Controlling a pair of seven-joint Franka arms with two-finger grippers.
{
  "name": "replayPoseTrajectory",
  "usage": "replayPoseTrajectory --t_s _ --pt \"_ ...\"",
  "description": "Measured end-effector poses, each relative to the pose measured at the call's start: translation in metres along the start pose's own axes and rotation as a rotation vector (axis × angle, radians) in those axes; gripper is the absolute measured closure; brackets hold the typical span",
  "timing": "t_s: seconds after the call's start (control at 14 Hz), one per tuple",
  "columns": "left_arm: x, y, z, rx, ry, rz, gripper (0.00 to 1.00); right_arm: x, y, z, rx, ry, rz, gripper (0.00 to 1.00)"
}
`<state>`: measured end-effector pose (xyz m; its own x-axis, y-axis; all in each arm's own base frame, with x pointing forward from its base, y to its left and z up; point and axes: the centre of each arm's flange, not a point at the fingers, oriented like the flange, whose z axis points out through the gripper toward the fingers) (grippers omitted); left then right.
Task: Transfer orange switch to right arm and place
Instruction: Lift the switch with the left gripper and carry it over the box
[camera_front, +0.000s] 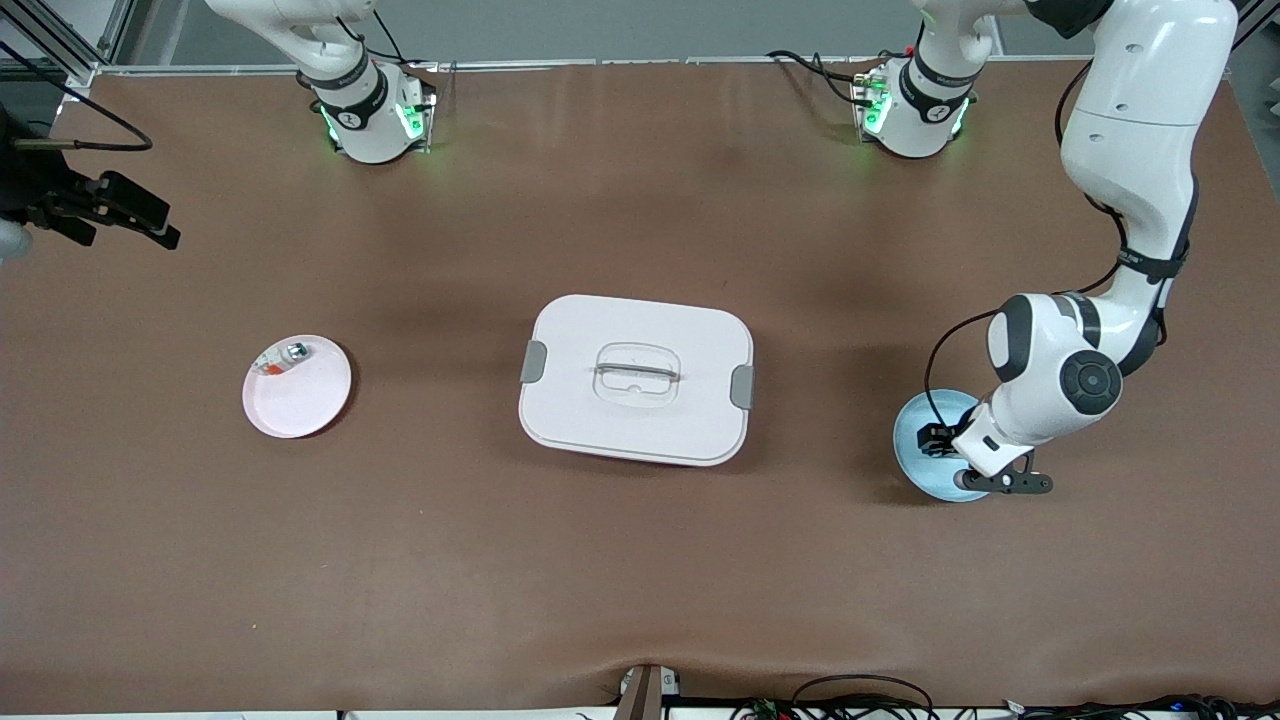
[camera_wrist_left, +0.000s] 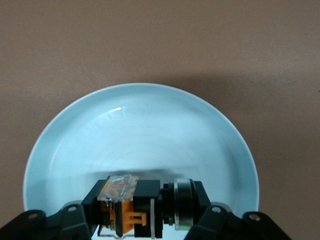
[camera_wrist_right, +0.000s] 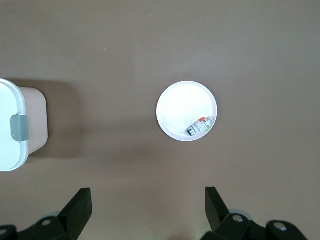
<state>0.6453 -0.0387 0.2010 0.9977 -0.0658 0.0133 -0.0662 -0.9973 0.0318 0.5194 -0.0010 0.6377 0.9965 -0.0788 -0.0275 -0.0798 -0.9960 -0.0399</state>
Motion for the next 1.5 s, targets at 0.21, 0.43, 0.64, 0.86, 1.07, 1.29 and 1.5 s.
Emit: replayPoseTrajectory --t_s 0.21,0.43,0.64,0.86,1.07,1.29,1.5 --pt "0.002 0.001 -0.05 0.007 -0.014 0.003 0.28 0.0 0.0 0.0 0.0 0.0 0.001 0.0" --pt "0.001 0.01 -0.108 0.012 -0.052 -0.012 0.28 0.0 0.001 0.0 0.0 0.0 0.001 0.0" --pt "0.0 0.044 -0.154 0.01 -0.105 -0.06 0.28 0.0 0.001 0.0 0.0 0.001 0.002 0.0" --pt "-0.002 0.084 -0.179 0.002 -0.14 -0.138 0.28 0.0 0.001 -0.002 0.0 0.005 0.002 0.0" --pt "-0.005 0.129 -0.205 -0.061 -0.166 -0.261 0.28 0.0 0.001 -0.003 0.0 0.006 0.002 0.0" --pt "-0.01 0.179 -0.231 -0.138 -0.194 -0.407 0.28 0.0 0.001 -0.005 0.0 0.01 0.002 0.0" --pt "-0.023 0.236 -0.256 -0.208 -0.236 -0.575 0.28 0.0 0.002 -0.006 0.0 0.013 0.003 0.0"
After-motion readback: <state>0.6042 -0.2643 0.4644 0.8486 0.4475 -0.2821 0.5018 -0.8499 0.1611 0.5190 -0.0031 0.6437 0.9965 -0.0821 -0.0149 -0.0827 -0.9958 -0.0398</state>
